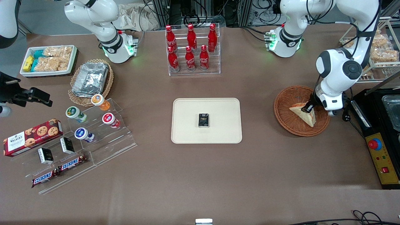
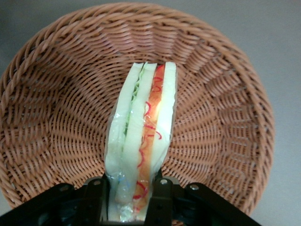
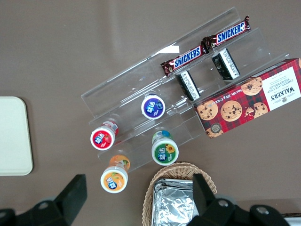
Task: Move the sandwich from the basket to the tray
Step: 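Lift the sandwich out of the basket and carry it toward the tray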
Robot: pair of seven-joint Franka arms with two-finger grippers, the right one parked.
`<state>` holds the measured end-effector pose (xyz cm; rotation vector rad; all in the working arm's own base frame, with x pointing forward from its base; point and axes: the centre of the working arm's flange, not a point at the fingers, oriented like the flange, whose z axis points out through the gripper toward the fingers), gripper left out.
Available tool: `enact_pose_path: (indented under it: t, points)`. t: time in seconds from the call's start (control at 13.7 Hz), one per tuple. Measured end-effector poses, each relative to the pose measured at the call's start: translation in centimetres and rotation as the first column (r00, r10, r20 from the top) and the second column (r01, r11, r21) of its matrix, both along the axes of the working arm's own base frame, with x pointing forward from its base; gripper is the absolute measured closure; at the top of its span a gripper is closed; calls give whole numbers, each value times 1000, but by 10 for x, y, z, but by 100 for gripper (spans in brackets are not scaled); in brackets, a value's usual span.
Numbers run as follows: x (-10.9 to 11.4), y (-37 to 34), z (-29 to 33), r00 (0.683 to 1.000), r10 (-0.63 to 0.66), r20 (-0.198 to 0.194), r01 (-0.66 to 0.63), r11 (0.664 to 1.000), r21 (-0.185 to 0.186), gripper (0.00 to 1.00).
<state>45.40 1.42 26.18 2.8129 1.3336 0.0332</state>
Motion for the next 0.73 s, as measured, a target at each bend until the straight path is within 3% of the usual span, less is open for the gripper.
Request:
enact_pose_path:
  t: [0.22,0.44,0.73]
  points:
    - [5,-5,34,1000,-22,1,22,1000,6,80]
    - [13,-12,89,997,-71,-15,72,997,10,80]
    - [37,-20,186,978,-182,-98,182,983,-2,80]
